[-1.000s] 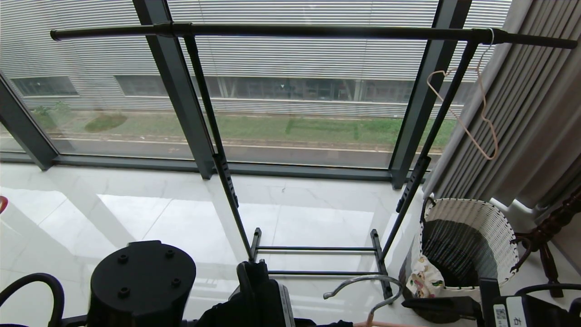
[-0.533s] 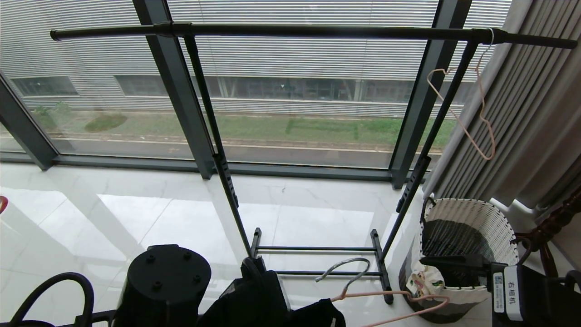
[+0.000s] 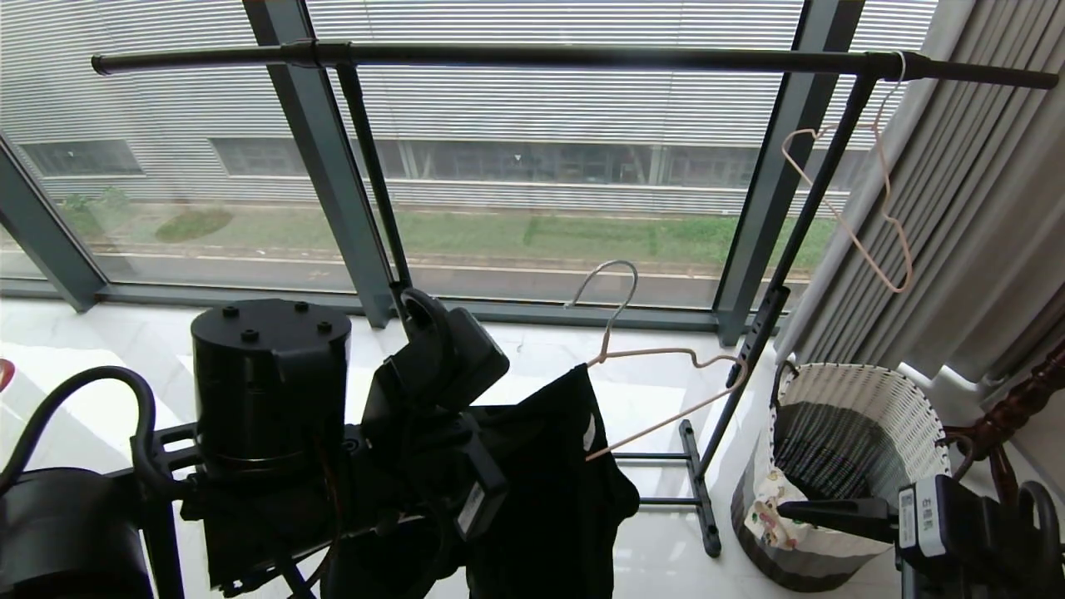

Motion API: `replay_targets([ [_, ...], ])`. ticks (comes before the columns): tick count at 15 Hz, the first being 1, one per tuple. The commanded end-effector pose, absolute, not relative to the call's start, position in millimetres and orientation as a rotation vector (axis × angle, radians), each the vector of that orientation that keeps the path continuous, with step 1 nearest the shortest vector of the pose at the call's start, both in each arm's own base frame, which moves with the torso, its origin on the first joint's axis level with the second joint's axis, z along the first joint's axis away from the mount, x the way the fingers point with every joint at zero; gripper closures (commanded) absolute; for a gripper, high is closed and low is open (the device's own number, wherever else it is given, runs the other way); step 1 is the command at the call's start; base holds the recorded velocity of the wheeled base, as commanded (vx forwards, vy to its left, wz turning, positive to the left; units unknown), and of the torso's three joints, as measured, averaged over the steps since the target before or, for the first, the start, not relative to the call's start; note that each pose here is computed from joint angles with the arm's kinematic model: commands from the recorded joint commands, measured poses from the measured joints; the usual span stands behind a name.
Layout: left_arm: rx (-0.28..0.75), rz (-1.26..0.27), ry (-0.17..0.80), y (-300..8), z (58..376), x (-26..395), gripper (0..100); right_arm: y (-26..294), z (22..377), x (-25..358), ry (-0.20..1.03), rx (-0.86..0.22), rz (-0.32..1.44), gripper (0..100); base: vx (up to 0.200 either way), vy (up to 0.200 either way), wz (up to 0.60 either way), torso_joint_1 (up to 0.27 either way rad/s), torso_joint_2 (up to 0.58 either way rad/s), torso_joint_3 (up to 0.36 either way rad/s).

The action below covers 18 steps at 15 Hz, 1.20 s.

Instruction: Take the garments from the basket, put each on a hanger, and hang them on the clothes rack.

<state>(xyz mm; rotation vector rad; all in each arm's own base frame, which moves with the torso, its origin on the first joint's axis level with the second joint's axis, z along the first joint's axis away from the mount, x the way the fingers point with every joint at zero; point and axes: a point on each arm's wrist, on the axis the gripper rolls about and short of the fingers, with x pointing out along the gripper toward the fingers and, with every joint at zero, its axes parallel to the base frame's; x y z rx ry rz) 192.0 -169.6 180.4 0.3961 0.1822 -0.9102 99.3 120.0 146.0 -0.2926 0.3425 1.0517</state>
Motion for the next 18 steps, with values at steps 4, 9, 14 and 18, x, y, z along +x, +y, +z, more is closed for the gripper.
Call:
replay_targets([
  [4,0.373,-0.951,0.049,-181.2,212.6,176.1,100,141.8,141.9,122.9,0.390,-0.015,0.861,0,0.000,0.000,0.00,0.000,0.00,0.000],
  [9,0.368,-0.953,0.018,-188.2,220.7,172.3,100,170.7,136.9,151.1,0.349,0.095,0.671,0,0.000,0.000,0.00,0.000,0.00,0.000],
  [14,0.354,-0.998,-0.037,-199.2,234.3,164.2,100,179.9,132.9,158.7,0.363,0.086,0.667,0,0.000,0.000,0.00,0.000,0.00,0.000],
  [18,0.354,-1.000,-0.037,-199.4,234.3,163.9,100,168.6,114.1,150.8,0.420,0.030,0.590,0,0.000,0.000,0.00,0.000,0.00,0.000],
])
